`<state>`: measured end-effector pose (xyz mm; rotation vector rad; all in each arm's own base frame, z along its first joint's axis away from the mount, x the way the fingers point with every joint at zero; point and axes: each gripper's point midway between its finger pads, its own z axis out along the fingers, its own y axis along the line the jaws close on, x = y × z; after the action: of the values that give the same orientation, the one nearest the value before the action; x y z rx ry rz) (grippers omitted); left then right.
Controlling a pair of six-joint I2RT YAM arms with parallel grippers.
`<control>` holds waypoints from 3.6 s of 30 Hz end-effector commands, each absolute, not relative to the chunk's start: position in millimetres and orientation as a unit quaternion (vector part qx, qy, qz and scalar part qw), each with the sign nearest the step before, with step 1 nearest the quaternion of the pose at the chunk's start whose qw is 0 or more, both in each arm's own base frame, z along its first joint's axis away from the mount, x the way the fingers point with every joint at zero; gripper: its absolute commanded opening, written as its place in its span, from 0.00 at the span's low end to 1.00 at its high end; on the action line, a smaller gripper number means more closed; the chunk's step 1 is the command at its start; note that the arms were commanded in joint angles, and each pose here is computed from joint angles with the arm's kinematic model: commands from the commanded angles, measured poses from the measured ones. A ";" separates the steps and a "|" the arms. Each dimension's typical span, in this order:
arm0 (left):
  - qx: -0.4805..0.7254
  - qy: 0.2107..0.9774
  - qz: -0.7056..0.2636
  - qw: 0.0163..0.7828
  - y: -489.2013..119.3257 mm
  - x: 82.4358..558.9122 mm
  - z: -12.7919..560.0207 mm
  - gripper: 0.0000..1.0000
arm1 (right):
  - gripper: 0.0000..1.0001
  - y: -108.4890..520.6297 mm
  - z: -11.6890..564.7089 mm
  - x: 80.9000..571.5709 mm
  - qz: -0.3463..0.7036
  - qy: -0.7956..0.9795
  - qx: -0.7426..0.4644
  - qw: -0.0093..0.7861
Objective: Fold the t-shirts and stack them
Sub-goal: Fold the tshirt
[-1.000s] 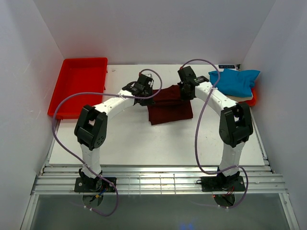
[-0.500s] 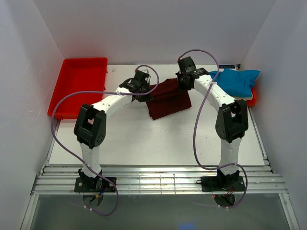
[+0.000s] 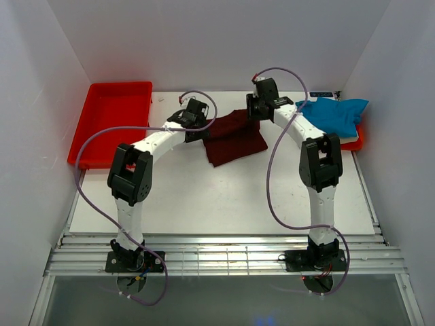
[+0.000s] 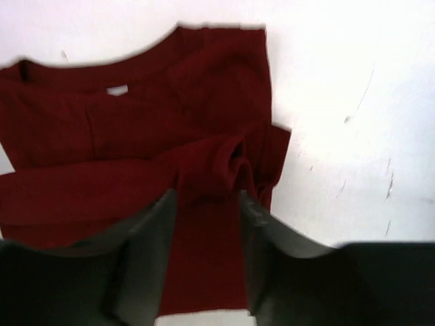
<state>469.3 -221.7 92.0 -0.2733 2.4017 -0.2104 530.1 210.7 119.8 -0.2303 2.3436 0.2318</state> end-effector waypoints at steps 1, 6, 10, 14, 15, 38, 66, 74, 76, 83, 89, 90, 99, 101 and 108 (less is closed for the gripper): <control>-0.197 0.858 -0.039 0.473 -182.6 501.6 178.4 0.66 | 0.51 212.9 185.7 576.0 0.178 0.852 -0.060 0.489; -0.200 0.828 -0.040 0.523 -174.0 506.7 228.4 0.72 | 0.63 197.1 225.4 580.3 0.202 0.824 -0.057 0.526; -0.192 0.834 -0.104 0.507 -197.0 502.3 232.9 0.72 | 0.63 194.1 214.2 559.1 0.200 0.836 -0.079 0.505; -0.117 0.863 -0.205 0.446 -256.8 502.4 191.1 0.72 | 0.63 195.7 182.8 537.1 0.210 0.854 -0.086 0.468; -0.088 0.868 -0.241 0.425 -278.0 500.6 189.3 0.71 | 0.63 196.6 172.5 532.4 0.213 0.861 -0.087 0.454; 0.011 0.939 -0.211 0.270 -318.2 476.9 30.3 0.68 | 0.90 158.1 59.8 500.3 0.249 0.917 -0.066 0.305; 0.115 0.958 -0.192 0.179 -302.7 338.4 -44.3 0.59 | 0.90 202.0 11.3 450.2 0.329 0.908 -0.147 0.213; 0.114 0.958 -0.189 0.185 -297.5 334.8 -38.7 0.58 | 0.90 217.2 15.4 468.6 0.339 0.899 -0.173 0.217; 0.114 0.958 -0.187 0.187 -296.3 334.6 -37.1 0.58 | 0.90 221.2 14.0 467.2 0.343 0.897 -0.181 0.213; 0.118 0.957 -0.172 0.201 -290.5 339.0 -31.8 0.58 | 0.90 229.8 6.0 435.1 0.335 0.904 -0.196 0.181; 0.116 0.957 -0.160 0.213 -283.0 339.2 -23.8 0.57 | 0.90 226.4 9.6 395.0 0.309 0.914 -0.202 0.167; 0.116 0.957 -0.159 0.213 -281.7 337.9 -22.9 0.57 | 0.90 223.3 13.4 385.6 0.300 0.919 -0.199 0.161; 0.113 0.954 -0.159 0.226 -264.6 317.3 -6.6 0.57 | 0.90 200.3 28.3 330.8 0.239 0.945 -0.181 0.134; 0.112 0.953 -0.160 0.231 -261.9 315.5 -2.6 0.57 | 0.90 194.3 31.5 315.7 0.233 0.948 -0.173 0.130; 0.111 0.949 -0.167 0.242 -256.4 307.9 8.7 0.57 | 0.90 191.0 43.2 277.4 0.236 0.950 -0.158 0.132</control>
<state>340.2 -281.4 32.9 0.2873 2.4514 -0.5551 293.7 193.4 35.8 -0.4945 2.7342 0.7065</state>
